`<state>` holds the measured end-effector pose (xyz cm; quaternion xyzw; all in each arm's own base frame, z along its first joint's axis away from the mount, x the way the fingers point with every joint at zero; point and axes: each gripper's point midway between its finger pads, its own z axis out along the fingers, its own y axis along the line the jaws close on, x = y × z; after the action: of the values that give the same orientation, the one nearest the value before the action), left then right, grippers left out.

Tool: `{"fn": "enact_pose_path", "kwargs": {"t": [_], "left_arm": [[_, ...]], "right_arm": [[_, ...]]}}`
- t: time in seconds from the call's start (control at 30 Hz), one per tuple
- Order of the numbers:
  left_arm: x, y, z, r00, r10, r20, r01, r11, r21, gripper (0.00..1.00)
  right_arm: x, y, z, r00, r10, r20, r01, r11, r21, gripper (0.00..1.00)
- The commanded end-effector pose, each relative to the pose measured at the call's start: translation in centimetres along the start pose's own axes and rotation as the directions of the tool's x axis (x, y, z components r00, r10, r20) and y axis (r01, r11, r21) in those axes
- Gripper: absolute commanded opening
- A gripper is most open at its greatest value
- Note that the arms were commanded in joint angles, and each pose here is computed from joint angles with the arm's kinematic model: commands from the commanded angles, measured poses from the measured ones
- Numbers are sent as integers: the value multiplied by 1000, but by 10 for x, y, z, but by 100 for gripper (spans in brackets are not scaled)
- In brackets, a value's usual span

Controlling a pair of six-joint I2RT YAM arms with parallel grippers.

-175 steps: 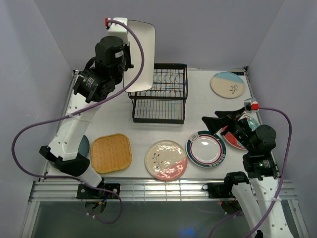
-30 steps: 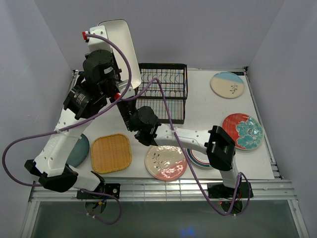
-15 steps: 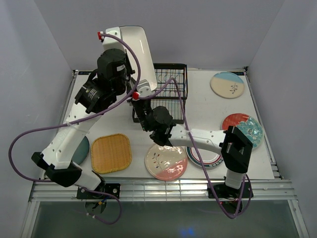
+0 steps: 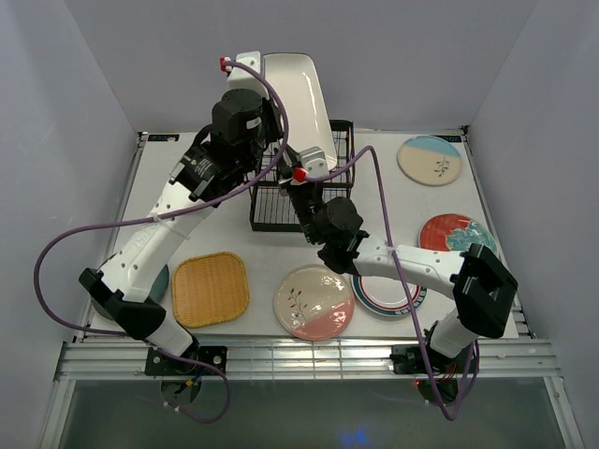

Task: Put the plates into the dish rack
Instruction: Insert the plate into the dish rack.

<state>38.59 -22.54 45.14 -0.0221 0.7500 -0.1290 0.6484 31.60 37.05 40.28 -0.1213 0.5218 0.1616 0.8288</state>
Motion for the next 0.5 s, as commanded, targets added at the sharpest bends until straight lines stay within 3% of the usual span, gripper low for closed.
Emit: {"fn": "enact_pose_path", "kwargs": {"t": [0.0, 0.2, 0.47], "left_arm": [[-83, -8, -19, 968, -60, 243, 37, 994, 100, 0], [-84, -20, -4, 967, -43, 251, 15, 994, 112, 1], [-83, -32, 6, 967, -40, 253, 6, 991, 134, 11]], "right_arm": [[-40, -29, 1, 984, 146, 100, -148, 989, 10, 8], [-32, -41, 3, 987, 133, 91, -132, 991, -13, 8], [-24, -51, 5, 987, 124, 100, -122, 992, -28, 8]]}}
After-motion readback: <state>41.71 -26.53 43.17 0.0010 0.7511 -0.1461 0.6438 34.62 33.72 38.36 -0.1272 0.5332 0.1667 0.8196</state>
